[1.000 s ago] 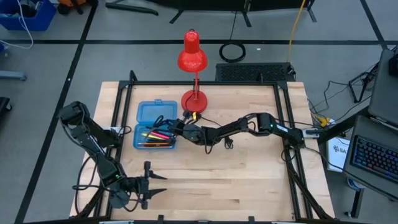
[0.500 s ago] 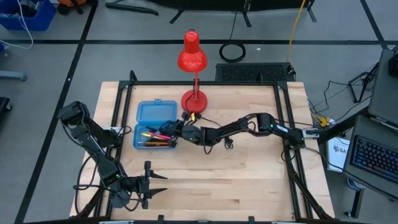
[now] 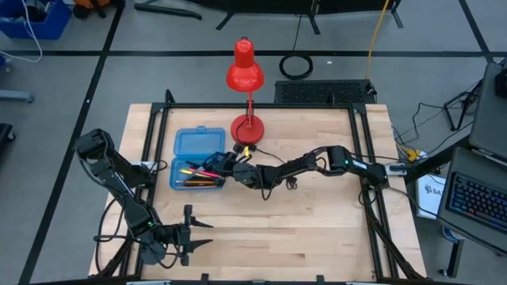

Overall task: Pick & place school supplies into a supply box
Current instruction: Return to Home Position

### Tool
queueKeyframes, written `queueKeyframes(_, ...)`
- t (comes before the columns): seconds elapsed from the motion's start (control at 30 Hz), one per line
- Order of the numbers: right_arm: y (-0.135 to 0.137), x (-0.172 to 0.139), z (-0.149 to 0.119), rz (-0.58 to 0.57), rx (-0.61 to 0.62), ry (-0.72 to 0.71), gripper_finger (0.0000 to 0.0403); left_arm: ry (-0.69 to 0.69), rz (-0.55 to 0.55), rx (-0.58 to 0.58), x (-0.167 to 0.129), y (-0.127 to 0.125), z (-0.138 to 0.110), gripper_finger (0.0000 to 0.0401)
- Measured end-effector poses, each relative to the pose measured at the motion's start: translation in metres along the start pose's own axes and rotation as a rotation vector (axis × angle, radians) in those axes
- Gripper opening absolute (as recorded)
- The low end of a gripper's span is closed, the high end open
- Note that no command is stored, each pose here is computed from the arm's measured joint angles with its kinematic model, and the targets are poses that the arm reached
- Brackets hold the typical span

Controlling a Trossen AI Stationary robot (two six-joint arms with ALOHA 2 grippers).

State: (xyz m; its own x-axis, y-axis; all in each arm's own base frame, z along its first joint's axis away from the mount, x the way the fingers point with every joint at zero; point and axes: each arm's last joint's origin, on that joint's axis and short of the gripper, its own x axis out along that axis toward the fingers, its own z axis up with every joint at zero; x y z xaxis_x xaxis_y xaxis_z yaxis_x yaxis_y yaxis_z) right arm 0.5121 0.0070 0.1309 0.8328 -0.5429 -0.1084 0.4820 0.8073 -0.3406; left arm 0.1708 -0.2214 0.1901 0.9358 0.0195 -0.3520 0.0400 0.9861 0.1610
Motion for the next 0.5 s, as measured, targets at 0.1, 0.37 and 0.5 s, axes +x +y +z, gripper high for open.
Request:
queueKeyframes(0.1, 0.004, -0.005, 0.000, -0.106, -0.071, 0.041, 0.0090, 0.001, -0.004, 0.000, 0.000, 0.000, 0.000, 0.0200)
queueKeyframes(0.37, 0.027, -0.038, 0.021, -0.293, -0.328, 0.113, 0.0090, -0.008, -0.008, -0.018, 0.000, -0.001, 0.001, 0.0200)
queueKeyframes(0.5, 0.038, -0.060, 0.038, -0.373, -0.428, 0.156, 0.0089, -0.008, -0.009, -0.033, 0.000, -0.001, 0.001, 0.0200)
